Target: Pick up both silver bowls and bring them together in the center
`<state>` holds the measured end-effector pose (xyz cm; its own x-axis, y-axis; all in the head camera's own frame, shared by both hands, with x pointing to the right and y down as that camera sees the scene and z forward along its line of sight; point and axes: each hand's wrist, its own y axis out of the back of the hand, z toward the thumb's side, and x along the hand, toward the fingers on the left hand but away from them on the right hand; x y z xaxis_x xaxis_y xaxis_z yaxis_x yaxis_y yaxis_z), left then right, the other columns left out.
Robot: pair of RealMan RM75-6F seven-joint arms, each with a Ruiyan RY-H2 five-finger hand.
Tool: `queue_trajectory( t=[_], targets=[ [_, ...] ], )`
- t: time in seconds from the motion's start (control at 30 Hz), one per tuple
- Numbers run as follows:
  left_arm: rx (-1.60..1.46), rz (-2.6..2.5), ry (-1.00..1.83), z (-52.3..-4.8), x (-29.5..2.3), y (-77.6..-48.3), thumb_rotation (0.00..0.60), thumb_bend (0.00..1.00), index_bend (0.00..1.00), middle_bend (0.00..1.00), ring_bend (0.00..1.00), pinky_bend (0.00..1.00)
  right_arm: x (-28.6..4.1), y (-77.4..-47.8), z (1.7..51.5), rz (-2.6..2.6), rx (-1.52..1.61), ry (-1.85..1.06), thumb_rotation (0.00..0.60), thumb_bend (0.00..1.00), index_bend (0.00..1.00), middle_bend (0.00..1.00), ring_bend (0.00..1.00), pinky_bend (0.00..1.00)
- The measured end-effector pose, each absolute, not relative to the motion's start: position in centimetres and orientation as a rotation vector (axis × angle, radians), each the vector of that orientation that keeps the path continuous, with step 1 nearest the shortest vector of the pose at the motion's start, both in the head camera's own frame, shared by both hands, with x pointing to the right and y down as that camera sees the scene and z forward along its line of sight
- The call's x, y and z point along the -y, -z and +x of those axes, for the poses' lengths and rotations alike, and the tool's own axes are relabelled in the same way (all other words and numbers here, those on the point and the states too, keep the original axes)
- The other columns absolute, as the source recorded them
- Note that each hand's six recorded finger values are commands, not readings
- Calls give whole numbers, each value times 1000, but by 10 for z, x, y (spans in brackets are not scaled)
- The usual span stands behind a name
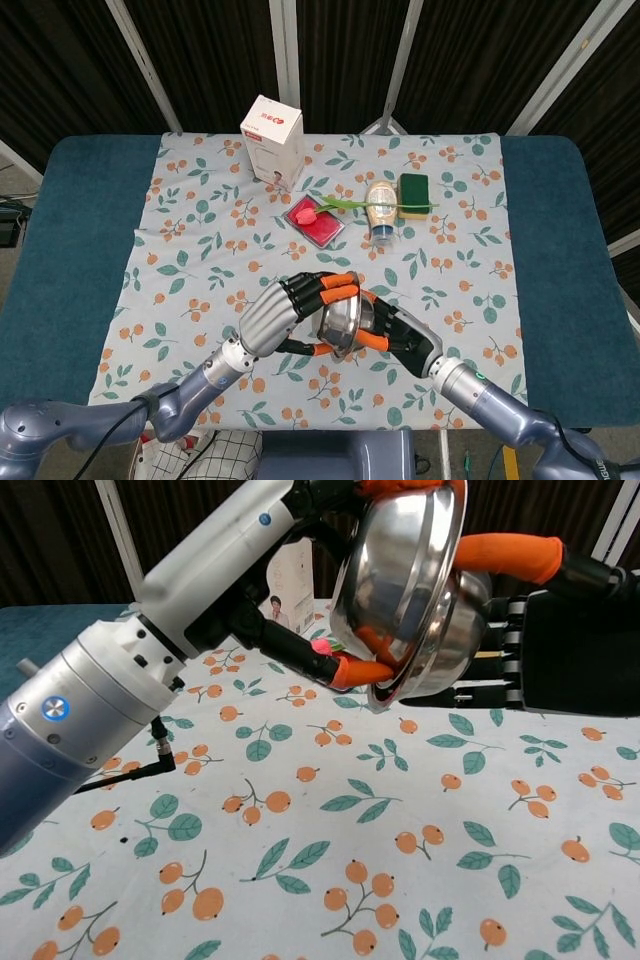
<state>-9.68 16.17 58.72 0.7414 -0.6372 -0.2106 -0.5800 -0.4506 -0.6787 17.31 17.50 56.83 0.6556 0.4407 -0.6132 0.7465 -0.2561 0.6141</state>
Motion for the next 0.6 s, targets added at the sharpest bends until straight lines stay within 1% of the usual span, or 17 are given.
queue_trajectory(
  t=[0.4,0.6],
  targets=[
    [-914,-2155,116,-119,-156,-578,600,359,460,626,532,753,-160,-584,196,1883,-1012,425,600,346,1000,972,1000,1000],
    [-895,-2171,177,-141,-151,-573,600,359,458,624,532,753,-146,-599,217,2056,-1089,526,600,346,1000,971,1000,1000]
  ],
)
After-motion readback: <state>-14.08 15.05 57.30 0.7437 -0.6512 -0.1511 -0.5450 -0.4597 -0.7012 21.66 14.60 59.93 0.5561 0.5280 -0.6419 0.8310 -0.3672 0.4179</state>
